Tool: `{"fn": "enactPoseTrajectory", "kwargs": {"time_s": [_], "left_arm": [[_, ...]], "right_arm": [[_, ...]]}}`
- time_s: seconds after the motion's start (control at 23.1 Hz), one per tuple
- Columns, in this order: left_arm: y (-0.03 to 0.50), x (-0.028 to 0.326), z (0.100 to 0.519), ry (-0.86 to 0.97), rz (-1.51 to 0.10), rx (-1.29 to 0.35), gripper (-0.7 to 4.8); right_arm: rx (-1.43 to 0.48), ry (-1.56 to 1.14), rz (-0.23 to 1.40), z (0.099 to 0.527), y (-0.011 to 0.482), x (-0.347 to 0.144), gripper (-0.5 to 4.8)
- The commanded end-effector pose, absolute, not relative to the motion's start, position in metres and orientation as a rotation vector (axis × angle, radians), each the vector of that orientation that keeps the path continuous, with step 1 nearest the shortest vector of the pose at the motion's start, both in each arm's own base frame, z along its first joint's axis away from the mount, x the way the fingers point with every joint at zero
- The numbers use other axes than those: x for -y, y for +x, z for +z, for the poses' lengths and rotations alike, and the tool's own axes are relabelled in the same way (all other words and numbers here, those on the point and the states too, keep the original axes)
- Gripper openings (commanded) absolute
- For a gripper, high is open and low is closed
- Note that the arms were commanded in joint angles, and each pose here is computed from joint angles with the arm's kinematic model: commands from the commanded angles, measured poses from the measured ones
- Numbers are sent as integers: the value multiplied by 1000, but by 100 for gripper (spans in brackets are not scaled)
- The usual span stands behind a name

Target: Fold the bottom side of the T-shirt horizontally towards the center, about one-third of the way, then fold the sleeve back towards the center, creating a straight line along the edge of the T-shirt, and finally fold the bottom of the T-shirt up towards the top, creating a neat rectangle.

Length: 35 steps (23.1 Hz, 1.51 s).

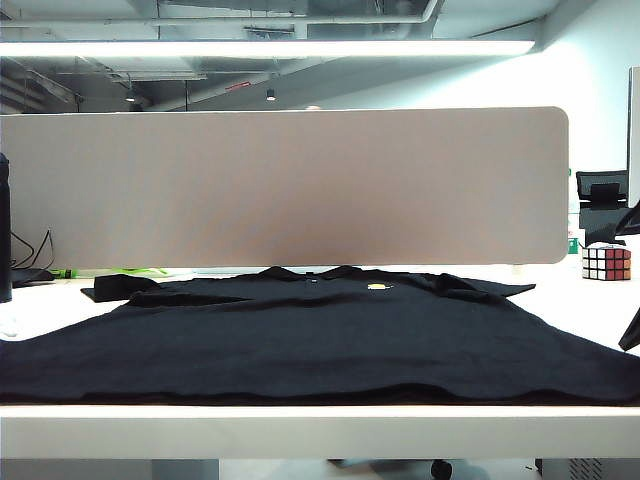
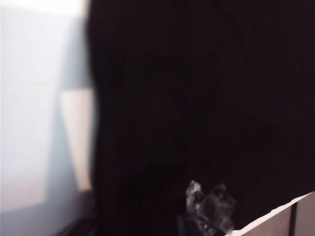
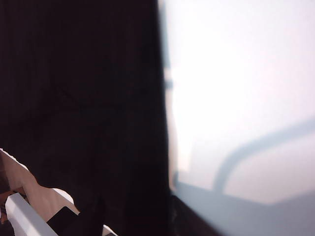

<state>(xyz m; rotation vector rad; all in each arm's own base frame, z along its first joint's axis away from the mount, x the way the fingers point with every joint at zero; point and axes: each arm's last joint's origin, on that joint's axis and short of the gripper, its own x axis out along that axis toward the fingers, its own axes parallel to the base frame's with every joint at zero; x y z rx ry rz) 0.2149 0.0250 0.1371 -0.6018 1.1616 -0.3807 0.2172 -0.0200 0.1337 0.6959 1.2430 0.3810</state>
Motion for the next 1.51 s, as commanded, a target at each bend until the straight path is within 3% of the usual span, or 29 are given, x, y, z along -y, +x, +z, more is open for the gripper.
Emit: {"fn": "enactPoseTrajectory", "kwargs": {"time_s": [0.04, 0.43, 0.52, 0.61, 0.69, 0.74, 0.82, 0.87, 0.95, 1.21, 1.51], "left_arm": [[210, -18, 126, -523, -304, -1272, 184], [211, -16, 118, -528, -311, -1314, 184], [211, -16, 118, -527, -311, -1313, 183], [211, -16, 118, -527, -312, -1312, 183], [212, -16, 118, -526, -312, -1309, 176], [212, -16, 118, -526, -313, -1308, 156], [212, -15, 119, -550, -361, -1291, 23], [212, -14, 119, -564, -402, -1277, -6], [215, -12, 122, -629, -511, -1218, -5], [228, -13, 135, -624, -533, -1168, -6], [260, -17, 195, -581, -580, -987, -6]], "right_arm": [[-1330, 665, 299, 125, 210, 20, 189], [-1337, 611, 380, 126, 214, -3, 187], [-1335, 590, 373, 125, 215, -6, 146], [-1335, 589, 375, 126, 215, -6, 42], [-1333, 585, 380, 126, 215, -6, -9], [-1330, 584, 382, 126, 215, -6, -9], [-1322, 599, 407, 126, 216, -6, -9], [-1316, 605, 418, 127, 216, -7, -9], [-1292, 626, 460, 129, 219, -7, -9], [-1254, 623, 482, 139, 228, -7, -9], [-1174, 620, 538, 167, 248, -7, -9]]}}
